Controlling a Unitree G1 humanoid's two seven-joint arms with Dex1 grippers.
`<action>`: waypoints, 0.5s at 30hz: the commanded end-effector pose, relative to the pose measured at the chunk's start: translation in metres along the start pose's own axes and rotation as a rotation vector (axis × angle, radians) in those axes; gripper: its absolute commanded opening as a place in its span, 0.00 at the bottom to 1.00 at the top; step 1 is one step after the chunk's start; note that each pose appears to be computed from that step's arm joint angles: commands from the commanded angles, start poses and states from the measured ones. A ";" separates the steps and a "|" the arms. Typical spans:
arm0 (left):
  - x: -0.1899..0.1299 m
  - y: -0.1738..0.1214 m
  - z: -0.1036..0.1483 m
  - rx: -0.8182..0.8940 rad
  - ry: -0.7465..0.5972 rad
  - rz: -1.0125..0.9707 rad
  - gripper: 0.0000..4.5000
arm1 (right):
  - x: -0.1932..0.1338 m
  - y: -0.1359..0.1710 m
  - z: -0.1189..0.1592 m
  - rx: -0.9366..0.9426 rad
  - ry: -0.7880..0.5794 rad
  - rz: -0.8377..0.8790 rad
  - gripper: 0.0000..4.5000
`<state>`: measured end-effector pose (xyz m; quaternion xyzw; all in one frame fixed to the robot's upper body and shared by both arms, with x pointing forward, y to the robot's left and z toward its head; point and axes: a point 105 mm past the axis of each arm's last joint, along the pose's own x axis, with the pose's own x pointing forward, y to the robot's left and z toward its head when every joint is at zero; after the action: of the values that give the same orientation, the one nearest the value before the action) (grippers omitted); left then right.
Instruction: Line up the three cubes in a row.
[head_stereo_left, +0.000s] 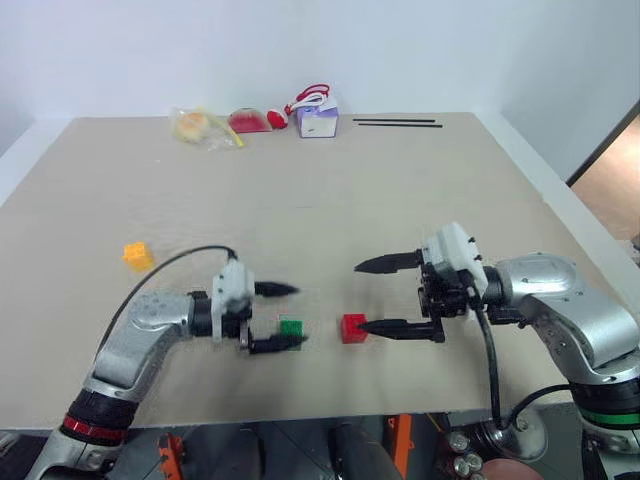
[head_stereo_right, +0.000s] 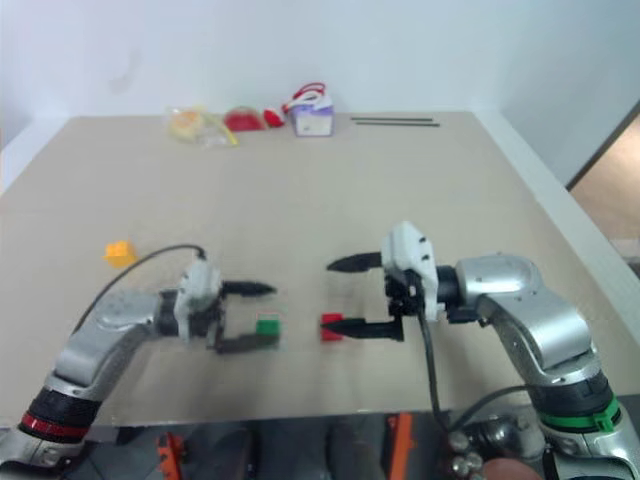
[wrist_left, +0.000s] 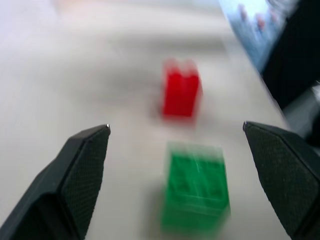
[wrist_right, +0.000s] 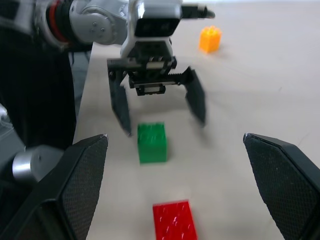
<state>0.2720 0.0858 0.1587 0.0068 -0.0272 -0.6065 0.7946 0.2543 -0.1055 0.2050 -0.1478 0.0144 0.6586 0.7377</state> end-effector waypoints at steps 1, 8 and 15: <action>0.001 0.001 0.034 -0.050 -0.145 0.152 0.98 | -0.002 -0.001 0.021 -0.020 -0.076 -0.006 1.00; -0.039 0.074 0.037 0.032 -0.215 0.989 0.98 | 0.007 -0.014 0.018 -0.044 -0.074 -0.038 1.00; -0.085 0.097 0.017 0.071 -0.131 1.410 0.98 | 0.018 -0.026 0.021 -0.081 -0.079 -0.013 1.00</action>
<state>0.3426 0.1730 0.1695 -0.0432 -0.0732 -0.0002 0.9964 0.2787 -0.0869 0.2165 -0.1379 -0.0206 0.6553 0.7424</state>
